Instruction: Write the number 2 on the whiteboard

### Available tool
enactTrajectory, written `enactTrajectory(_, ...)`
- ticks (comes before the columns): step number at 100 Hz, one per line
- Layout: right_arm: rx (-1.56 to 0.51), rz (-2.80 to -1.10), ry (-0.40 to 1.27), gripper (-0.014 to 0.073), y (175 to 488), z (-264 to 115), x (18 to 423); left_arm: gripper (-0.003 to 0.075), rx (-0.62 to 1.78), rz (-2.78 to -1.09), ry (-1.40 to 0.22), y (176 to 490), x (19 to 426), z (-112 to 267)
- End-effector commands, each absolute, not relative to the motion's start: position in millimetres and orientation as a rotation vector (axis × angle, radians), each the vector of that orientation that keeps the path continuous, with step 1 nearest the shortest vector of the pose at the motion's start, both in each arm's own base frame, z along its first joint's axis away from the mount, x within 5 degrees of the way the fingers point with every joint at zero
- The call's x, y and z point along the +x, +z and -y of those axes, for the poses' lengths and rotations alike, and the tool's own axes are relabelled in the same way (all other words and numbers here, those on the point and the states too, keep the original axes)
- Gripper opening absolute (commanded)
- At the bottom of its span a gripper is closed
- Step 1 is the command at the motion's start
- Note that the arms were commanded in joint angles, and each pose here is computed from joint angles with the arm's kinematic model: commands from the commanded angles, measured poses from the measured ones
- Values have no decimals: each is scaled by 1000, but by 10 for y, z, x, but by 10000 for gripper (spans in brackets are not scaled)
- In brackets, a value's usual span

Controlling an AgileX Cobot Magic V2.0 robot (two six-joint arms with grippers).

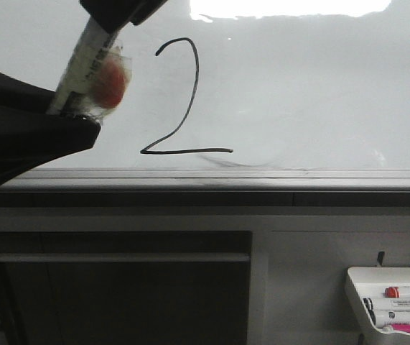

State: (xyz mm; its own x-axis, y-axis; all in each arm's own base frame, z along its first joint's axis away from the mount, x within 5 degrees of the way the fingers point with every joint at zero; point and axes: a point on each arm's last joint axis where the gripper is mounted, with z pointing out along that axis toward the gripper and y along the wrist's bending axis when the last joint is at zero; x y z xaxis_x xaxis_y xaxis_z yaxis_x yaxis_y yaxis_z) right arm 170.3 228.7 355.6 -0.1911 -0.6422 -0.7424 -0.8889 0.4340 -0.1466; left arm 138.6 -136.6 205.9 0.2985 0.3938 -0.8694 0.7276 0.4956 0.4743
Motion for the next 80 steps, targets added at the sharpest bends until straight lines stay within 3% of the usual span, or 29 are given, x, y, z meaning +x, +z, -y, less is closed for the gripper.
enactTrajectory(1,-1230,-1804,427,-23,3783,-2284,1712,-19,1026,-1214,-334,2239,1406,1411)
enactTrajectory(8,-1233,-1782,404,131,3793,-2282,1726,-19,975,-1237,-333,2253,1432,1390)
enactTrajectory(16,-1206,-1742,350,456,3841,-2244,1805,-19,809,-1304,-337,2289,1506,1320)
enactTrajectory(23,-1133,-1719,318,667,3949,-2163,1919,-19,560,-1399,-380,2319,1593,1216)
enactTrajectory(33,-1023,-1716,288,627,4106,-2008,2079,-19,314,-1514,-465,2344,1691,1156)
enactTrajectory(51,-922,-1741,268,567,4209,-1824,2176,-20,256,-1754,-554,2468,1880,1339)
enactTrajectory(63,-933,-1764,263,566,4192,-1812,2165,-20,102,-1849,-590,2550,2054,1367)
enactTrajectory(80,-940,-1782,264,566,4176,-1808,2159,-19,95,-2000,-590,2489,2209,1437)
